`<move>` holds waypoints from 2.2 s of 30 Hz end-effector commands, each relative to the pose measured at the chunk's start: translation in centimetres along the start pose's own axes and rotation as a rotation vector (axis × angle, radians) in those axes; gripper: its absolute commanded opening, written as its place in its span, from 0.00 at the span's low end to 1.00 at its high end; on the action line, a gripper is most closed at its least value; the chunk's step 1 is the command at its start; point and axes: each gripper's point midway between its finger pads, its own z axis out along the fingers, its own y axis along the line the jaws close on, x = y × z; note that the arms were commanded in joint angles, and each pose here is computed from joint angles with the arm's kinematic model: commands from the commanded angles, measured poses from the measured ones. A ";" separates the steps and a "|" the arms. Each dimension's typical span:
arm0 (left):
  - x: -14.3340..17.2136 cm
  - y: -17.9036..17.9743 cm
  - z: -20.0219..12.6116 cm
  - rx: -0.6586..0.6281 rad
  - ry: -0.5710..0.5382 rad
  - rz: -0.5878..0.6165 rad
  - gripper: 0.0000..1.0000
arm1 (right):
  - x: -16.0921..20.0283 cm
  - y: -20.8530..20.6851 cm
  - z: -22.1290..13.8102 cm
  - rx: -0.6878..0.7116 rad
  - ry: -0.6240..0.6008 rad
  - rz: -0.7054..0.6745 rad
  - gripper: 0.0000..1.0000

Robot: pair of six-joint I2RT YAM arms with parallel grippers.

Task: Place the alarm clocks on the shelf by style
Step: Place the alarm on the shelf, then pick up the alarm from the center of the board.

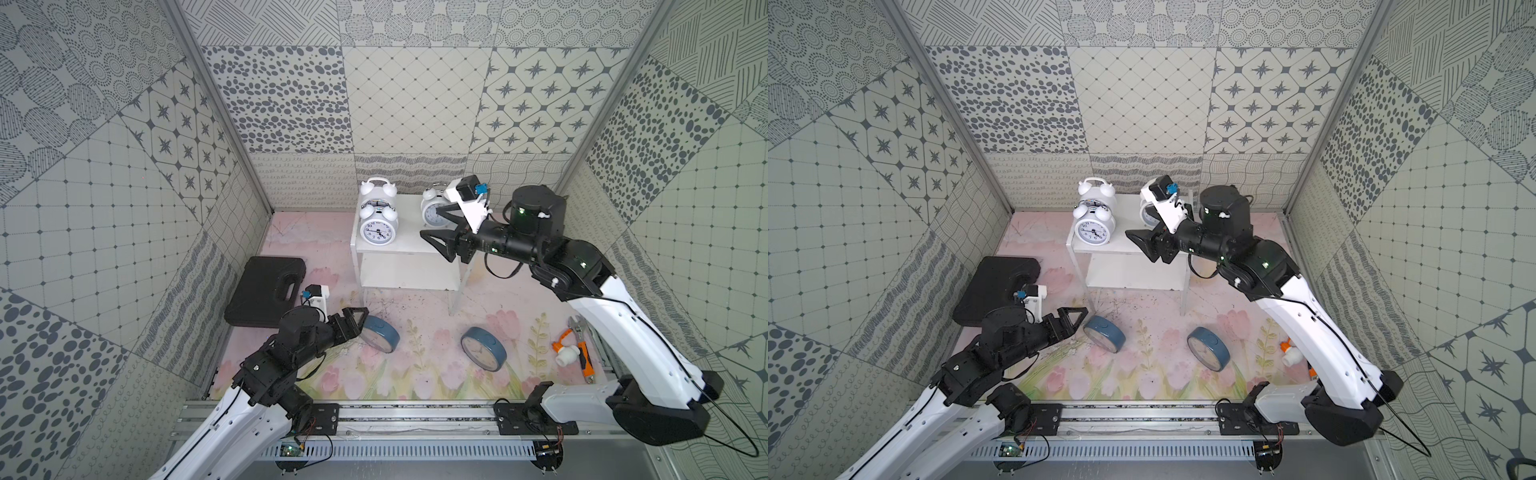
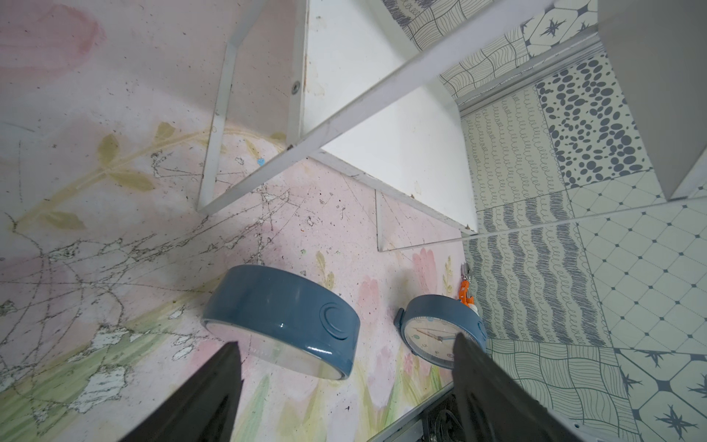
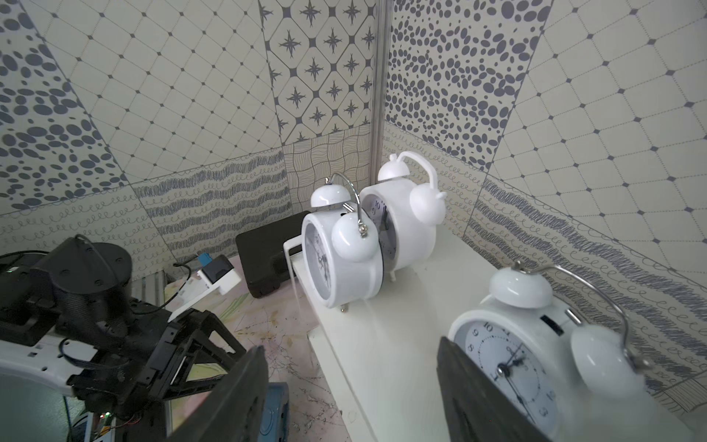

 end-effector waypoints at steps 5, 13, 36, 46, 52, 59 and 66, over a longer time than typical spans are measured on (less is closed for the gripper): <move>-0.2 0.9 -0.1 -0.068 0.006 0.000 0.88 | 7.9 3.5 -2.4 0.036 0.106 0.118 0.73; 0.1 2.4 0.3 -0.133 0.011 -0.045 0.88 | 19.1 6.8 -0.6 0.062 0.256 0.284 0.68; 4.3 7.4 1.4 -0.295 0.128 -0.195 0.85 | 29.8 12.0 5.2 0.066 0.421 0.458 0.75; 3.9 8.1 -0.2 -0.333 0.096 -0.180 0.87 | 29.5 10.7 6.5 0.165 0.415 0.407 0.86; 3.9 8.2 0.1 -0.339 0.099 -0.164 0.88 | 28.4 8.1 5.6 0.324 0.368 0.434 0.99; 3.2 7.5 0.7 -0.326 0.094 -0.147 0.88 | 26.1 9.0 4.2 0.110 0.172 0.565 0.99; 3.4 7.7 1.4 -0.321 0.086 -0.175 0.87 | 28.3 11.5 7.0 0.012 0.409 0.465 0.75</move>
